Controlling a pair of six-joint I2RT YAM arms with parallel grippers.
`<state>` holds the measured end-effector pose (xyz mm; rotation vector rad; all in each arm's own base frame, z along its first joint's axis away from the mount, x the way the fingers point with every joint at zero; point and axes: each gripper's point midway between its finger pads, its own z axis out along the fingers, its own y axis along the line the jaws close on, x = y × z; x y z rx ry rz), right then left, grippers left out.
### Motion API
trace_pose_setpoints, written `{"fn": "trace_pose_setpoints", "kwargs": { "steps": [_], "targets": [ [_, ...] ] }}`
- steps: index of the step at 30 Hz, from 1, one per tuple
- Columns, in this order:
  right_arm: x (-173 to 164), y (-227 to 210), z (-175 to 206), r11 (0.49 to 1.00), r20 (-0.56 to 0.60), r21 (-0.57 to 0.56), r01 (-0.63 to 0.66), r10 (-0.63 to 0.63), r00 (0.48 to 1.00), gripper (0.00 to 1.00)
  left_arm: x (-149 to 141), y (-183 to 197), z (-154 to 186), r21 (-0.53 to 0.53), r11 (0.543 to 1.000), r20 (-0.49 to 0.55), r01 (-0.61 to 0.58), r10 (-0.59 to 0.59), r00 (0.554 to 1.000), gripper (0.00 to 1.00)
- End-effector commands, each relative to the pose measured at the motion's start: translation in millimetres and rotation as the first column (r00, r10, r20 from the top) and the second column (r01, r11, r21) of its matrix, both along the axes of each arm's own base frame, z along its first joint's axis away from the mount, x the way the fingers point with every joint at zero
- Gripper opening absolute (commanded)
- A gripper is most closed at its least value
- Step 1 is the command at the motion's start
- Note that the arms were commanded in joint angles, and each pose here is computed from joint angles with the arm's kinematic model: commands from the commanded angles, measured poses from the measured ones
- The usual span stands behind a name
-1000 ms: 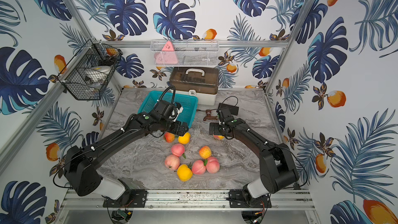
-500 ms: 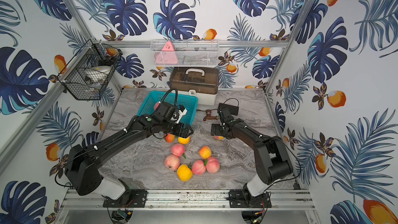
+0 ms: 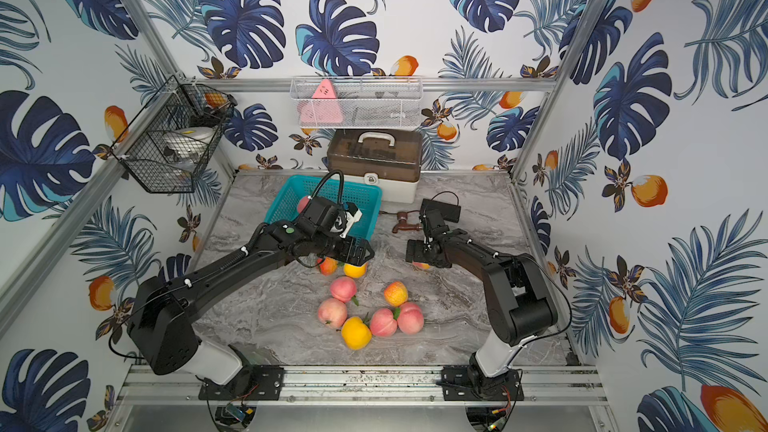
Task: Put the peaches into the basket
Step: Pick up the peach from the center of the board.
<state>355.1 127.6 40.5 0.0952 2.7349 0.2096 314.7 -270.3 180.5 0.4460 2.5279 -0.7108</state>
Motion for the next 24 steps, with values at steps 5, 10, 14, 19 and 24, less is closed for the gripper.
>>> {"fn": "trace_pose_setpoints", "kwargs": {
  "steps": [5, 10, 14, 19, 24],
  "targets": [
    [2, 2, -2, 1.0, 0.007, 0.027, -0.012, 0.012, 1.0, 0.85, 2, -7, 3, -0.037, 0.999, -0.011, -0.006, 0.005, 1.0, 0.99],
    [2, 0, 1, 1.0, 0.013, 0.023, -0.019, 0.018, 1.0, 0.8, 3, -11, 3, -0.057, 0.998, -0.026, -0.008, 0.007, 1.0, 0.99],
    [1, 0, 7, 0.999, 0.024, 0.022, -0.032, 0.032, 0.999, 0.78, 2, -12, 6, -0.065, 0.998, -0.028, -0.006, 0.004, 1.0, 0.99],
    [2, 2, 27, 0.998, 0.106, 0.022, -0.062, 0.06, 0.993, 0.77, 1, -12, 12, -0.096, 0.995, -0.038, -0.009, 0.006, 0.999, 0.99],
    [1, 17, 62, 0.991, 0.257, 0.036, -0.126, 0.112, 0.96, 0.76, 2, -12, 16, -0.141, 0.99, -0.068, -0.02, 0.01, 0.998, 0.99]
  ]
}}
